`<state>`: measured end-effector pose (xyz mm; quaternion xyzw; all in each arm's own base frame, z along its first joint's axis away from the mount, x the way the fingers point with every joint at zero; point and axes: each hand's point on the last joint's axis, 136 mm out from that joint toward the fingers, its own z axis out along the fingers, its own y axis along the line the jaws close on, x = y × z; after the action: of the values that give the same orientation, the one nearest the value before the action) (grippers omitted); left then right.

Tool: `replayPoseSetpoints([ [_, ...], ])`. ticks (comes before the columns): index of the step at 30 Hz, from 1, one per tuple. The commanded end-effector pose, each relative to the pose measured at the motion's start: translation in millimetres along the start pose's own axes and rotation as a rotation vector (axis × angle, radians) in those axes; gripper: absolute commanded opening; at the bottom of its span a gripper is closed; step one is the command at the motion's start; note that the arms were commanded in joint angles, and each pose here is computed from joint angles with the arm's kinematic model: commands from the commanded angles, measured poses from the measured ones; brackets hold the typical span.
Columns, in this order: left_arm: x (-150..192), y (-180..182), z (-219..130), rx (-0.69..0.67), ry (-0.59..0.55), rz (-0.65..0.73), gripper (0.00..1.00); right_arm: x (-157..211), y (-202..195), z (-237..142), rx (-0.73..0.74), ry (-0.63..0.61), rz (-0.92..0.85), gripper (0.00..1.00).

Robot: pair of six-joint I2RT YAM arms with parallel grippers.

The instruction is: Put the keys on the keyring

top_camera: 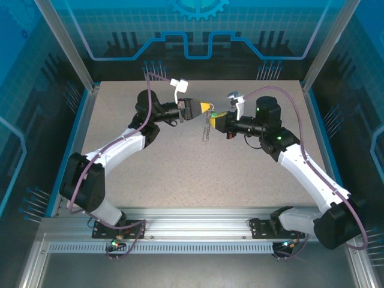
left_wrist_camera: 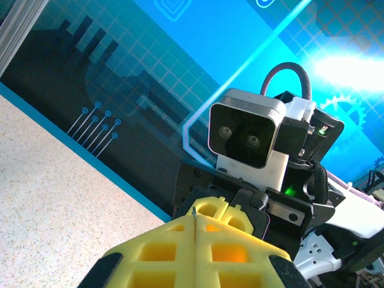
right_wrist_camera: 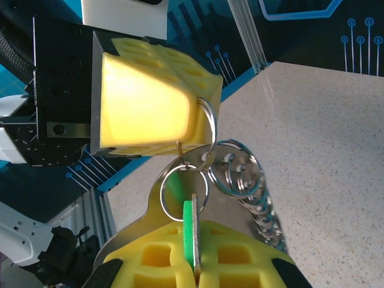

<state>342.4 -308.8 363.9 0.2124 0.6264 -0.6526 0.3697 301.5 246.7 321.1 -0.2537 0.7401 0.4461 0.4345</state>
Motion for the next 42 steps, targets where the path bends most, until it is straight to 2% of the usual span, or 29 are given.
replayPoseSetpoints([
  [1, -8, -21, -4, 0.038, -0.027, 0.074, 0.0, -2, 5, -9, -0.012, 0.014, -0.015, 0.0],
  [18, -7, -26, -4, 0.048, -0.017, 0.086, 0.0, -9, 9, -18, -0.048, 0.042, -0.034, 0.0],
  [28, -2, -31, 4, 0.063, 0.004, 0.091, 0.0, -6, 23, -2, -0.098, 0.133, -0.063, 0.0],
  [42, 1, -33, 4, 0.057, 0.02, 0.103, 0.0, -5, 0, -21, -0.034, 0.136, -0.04, 0.0],
])
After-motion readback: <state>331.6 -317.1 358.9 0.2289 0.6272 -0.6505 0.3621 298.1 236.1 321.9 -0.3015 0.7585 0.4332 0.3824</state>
